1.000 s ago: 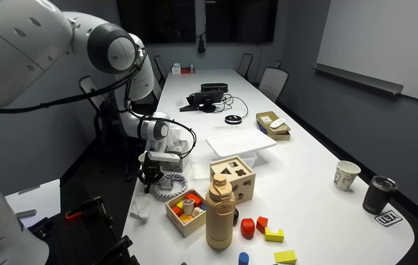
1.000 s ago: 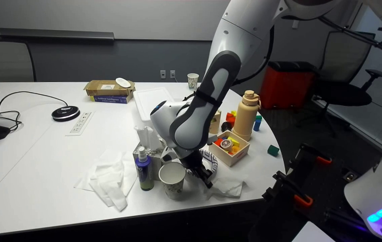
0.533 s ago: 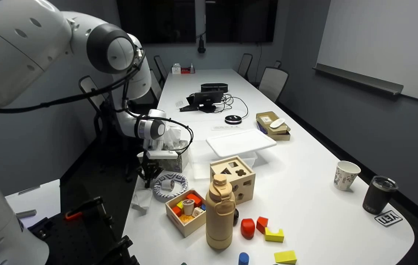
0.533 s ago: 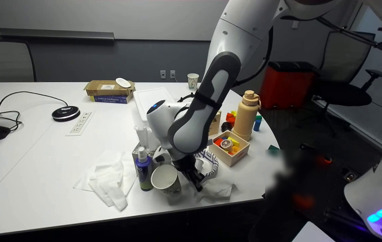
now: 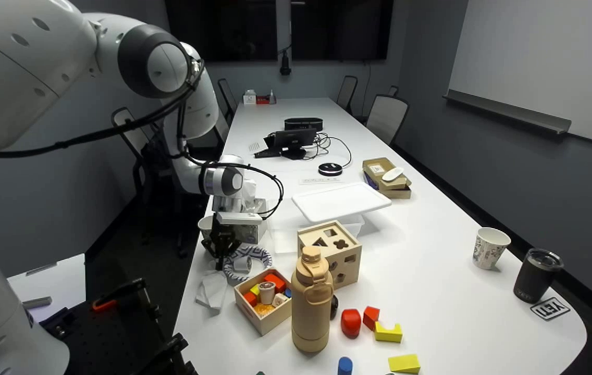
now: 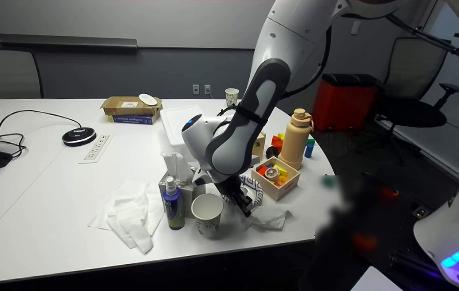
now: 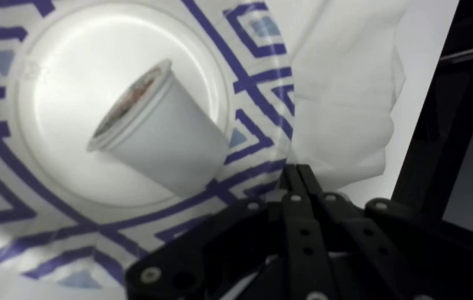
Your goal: Remove one napkin from the box and use it to wipe the tabletop.
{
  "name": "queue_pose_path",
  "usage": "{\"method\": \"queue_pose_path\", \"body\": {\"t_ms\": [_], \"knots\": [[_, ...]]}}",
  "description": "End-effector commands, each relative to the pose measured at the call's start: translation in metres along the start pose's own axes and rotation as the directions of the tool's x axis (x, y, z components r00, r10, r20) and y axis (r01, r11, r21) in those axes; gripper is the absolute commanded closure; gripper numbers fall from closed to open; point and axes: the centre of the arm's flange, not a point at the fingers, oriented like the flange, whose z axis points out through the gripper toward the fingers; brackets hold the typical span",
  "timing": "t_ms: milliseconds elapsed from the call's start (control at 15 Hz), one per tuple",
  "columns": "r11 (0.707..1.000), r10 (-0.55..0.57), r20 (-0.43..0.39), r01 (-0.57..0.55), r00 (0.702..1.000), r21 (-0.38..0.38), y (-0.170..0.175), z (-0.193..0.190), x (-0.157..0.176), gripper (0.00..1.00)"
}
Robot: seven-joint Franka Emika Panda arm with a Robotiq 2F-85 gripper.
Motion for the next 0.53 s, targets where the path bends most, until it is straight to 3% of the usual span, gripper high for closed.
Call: {"method": "queue_pose_path", "body": {"t_ms": [0, 267, 467], "knots": [[0.998, -0.007, 0.056, 0.004, 0.998, 0.056, -0.007, -0.019, -0.016, 1.00], [0.995, 0.007, 0.006, -0.007, 1.000, 0.098, -0.025, -0.058, -0.010, 1.00], [0.999, 0.002, -0.124, 0.004, 0.992, 0.048, -0.048, -0.122, 0.008, 1.00]]}}
